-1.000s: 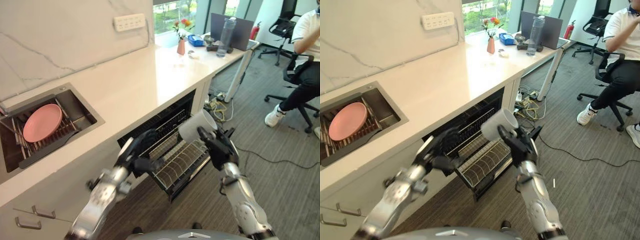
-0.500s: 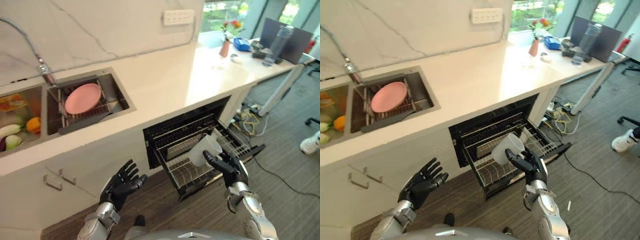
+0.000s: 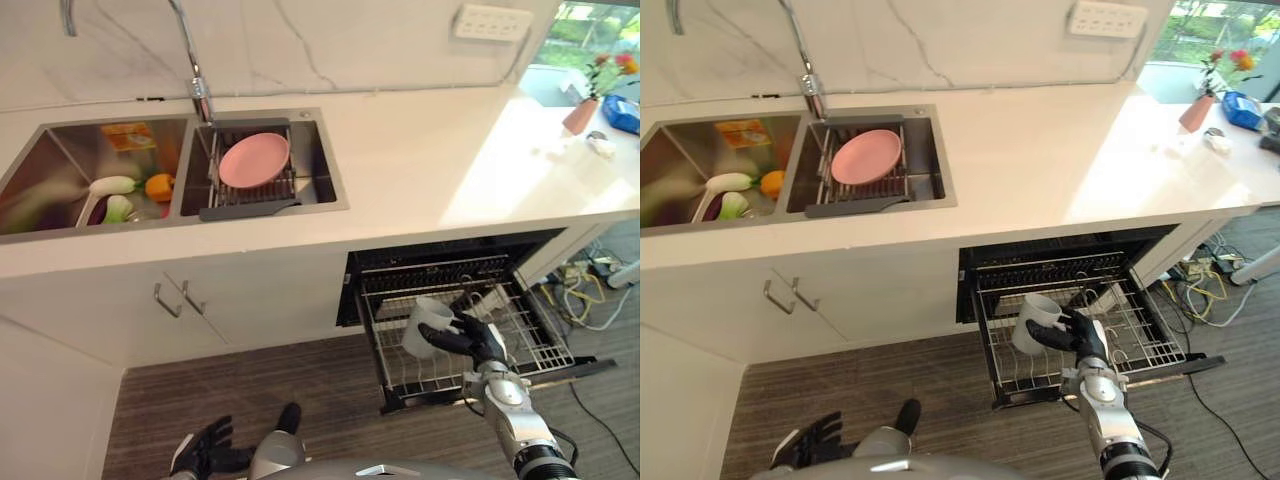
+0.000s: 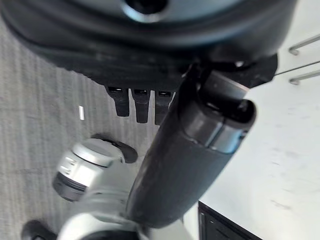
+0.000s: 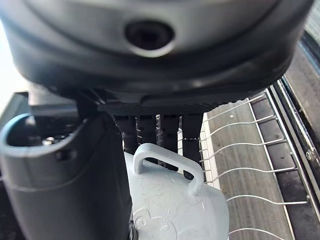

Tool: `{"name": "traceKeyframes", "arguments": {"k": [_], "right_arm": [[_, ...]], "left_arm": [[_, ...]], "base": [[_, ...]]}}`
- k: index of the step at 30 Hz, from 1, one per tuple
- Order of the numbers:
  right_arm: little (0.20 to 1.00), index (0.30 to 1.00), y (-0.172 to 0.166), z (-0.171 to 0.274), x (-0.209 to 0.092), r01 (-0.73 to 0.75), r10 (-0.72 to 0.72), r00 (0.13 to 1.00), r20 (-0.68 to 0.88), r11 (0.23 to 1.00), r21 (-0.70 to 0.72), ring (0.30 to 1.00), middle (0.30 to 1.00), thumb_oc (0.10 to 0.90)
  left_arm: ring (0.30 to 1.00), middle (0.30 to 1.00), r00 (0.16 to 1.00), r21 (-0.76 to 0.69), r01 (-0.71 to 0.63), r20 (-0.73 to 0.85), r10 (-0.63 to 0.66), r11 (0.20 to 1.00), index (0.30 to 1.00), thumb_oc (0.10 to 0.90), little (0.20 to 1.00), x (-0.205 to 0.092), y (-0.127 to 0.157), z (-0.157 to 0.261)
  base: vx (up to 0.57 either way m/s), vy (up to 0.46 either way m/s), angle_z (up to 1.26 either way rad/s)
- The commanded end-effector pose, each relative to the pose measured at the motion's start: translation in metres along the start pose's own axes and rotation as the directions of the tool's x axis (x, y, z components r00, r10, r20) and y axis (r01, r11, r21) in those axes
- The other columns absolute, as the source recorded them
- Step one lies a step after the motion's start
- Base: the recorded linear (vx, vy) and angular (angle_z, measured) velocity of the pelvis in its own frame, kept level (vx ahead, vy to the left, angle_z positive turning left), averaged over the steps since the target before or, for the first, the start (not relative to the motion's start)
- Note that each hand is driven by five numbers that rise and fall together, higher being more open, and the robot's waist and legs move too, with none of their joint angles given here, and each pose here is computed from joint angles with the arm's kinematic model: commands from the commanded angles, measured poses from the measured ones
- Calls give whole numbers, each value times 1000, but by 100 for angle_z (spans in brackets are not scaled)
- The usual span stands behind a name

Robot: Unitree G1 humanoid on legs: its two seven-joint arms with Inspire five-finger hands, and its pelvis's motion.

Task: Place the dishes in the dishwasher.

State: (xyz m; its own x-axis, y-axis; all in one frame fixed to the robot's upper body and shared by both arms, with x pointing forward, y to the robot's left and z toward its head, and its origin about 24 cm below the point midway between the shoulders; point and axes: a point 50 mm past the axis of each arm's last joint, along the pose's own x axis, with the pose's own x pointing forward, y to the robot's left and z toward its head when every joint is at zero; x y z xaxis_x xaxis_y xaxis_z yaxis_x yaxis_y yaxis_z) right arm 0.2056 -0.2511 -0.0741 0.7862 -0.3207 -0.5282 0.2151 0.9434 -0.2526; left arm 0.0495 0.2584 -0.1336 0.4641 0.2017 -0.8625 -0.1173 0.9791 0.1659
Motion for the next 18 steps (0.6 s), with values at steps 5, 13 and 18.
{"name": "traceKeyframes", "arguments": {"k": [5, 13, 18], "right_arm": [[300, 300, -24, 35, 19, 128, -121, 988, 101, 990, -61, 300, 300, 400], [900, 900, -21, 33, 23, 141, -125, 988, 92, 970, -198, 900, 900, 800], [900, 900, -22, 51, 21, 169, -128, 972, 195, 963, -212, 900, 900, 800]], "left_arm": [[900, 900, 993, 199, -107, 77, 93, 974, 900, 800, 900, 10, 16, 22], [900, 900, 990, 173, -110, -68, 123, 979, 900, 800, 900, 11, 8, -10], [900, 900, 991, 185, -90, -78, 106, 979, 900, 800, 900, 12, -1, -12]], "base": [[1, -11, 10], [2, 2, 3], [0, 0, 0]]}}
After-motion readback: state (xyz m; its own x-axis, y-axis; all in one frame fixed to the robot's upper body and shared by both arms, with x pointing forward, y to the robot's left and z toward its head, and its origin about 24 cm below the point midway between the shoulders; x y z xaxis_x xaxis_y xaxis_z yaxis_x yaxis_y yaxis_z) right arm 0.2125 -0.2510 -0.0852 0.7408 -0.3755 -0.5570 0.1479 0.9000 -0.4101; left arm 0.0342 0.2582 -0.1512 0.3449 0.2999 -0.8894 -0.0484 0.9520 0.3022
